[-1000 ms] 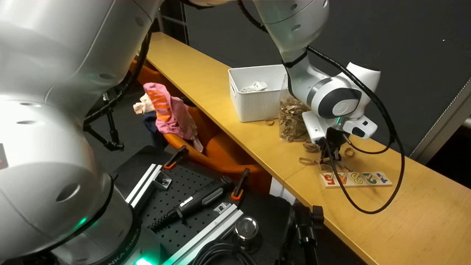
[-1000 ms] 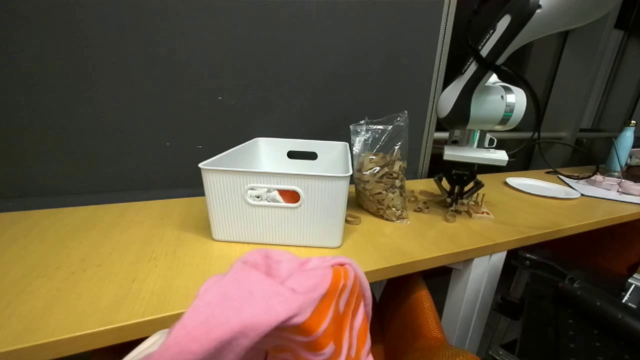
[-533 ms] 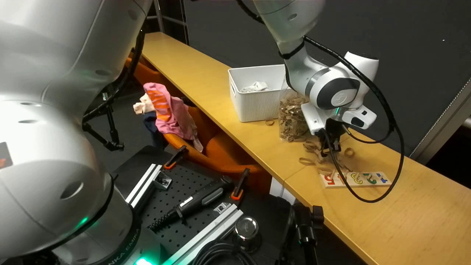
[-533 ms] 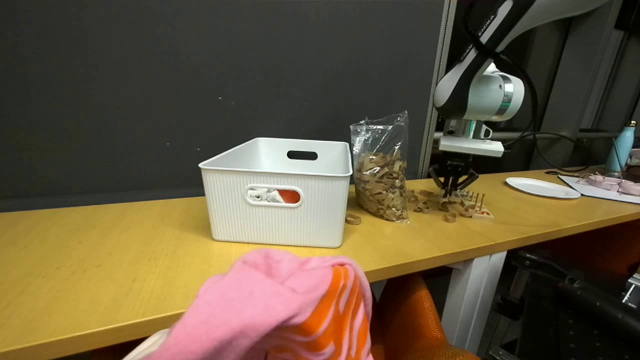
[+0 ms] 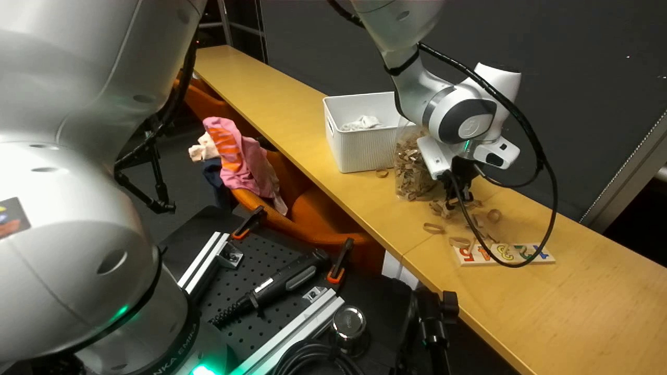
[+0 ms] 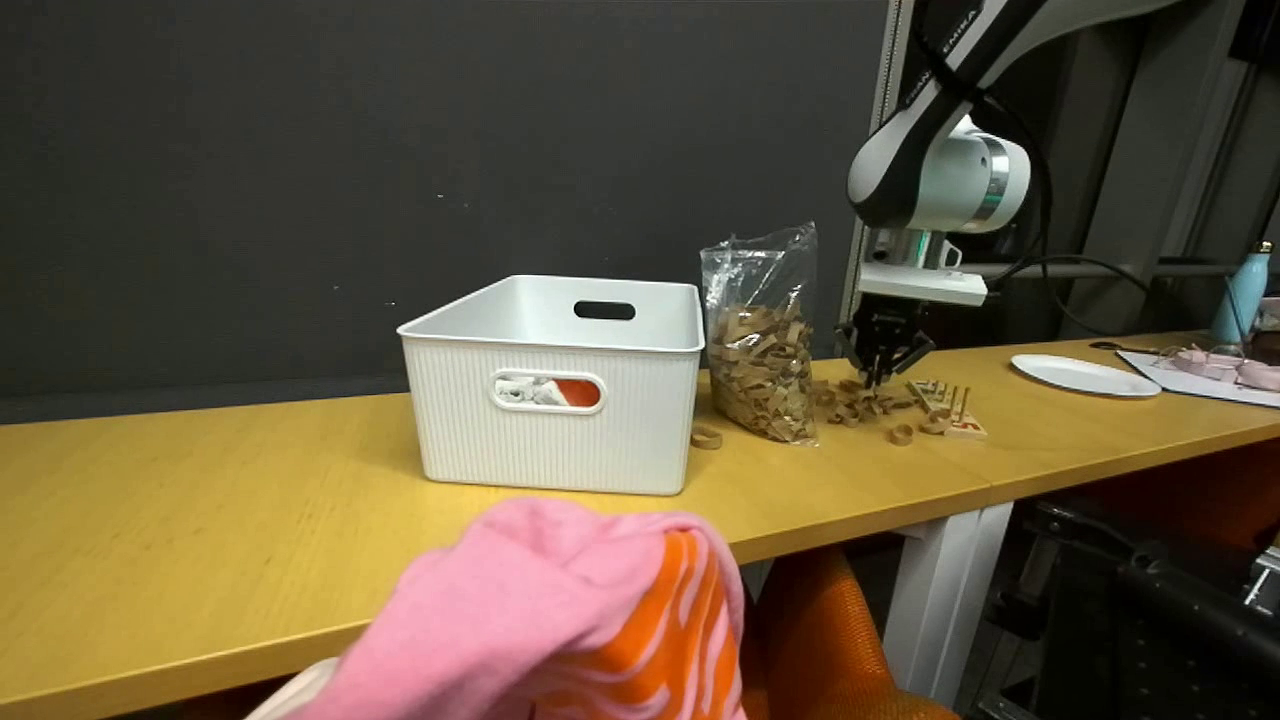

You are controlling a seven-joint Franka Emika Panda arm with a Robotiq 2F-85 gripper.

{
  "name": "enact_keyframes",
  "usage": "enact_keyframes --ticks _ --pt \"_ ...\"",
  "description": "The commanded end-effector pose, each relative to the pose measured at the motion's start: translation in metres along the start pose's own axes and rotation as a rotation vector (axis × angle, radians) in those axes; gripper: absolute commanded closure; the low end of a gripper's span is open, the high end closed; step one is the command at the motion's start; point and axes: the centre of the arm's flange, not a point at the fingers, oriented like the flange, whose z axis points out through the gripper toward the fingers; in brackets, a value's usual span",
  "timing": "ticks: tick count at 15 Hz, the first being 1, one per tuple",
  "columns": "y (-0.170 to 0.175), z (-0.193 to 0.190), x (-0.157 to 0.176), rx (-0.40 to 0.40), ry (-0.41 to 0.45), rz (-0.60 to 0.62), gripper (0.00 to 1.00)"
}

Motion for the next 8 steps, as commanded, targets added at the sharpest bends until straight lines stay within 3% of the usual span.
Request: enact_keyframes --ticks 1,2,3,4,8 --pt "-0.0182 -0.0025 -0.0057 -0.006 0.002 -0.023 0.99" --pt "-0.021 -0.0012 -0.006 -0.007 -0.001 -0.026 0.99" --pt "-0.023 -0.0001 -0.0062 -0.006 -0.005 -0.028 0.78" --pt "-0.0242 0.0009 -0.0067 -0.007 -0.008 -0.03 0.68" --pt "-0.0251 0.0051 -0.0044 -0.013 -0.016 -0.026 0.39"
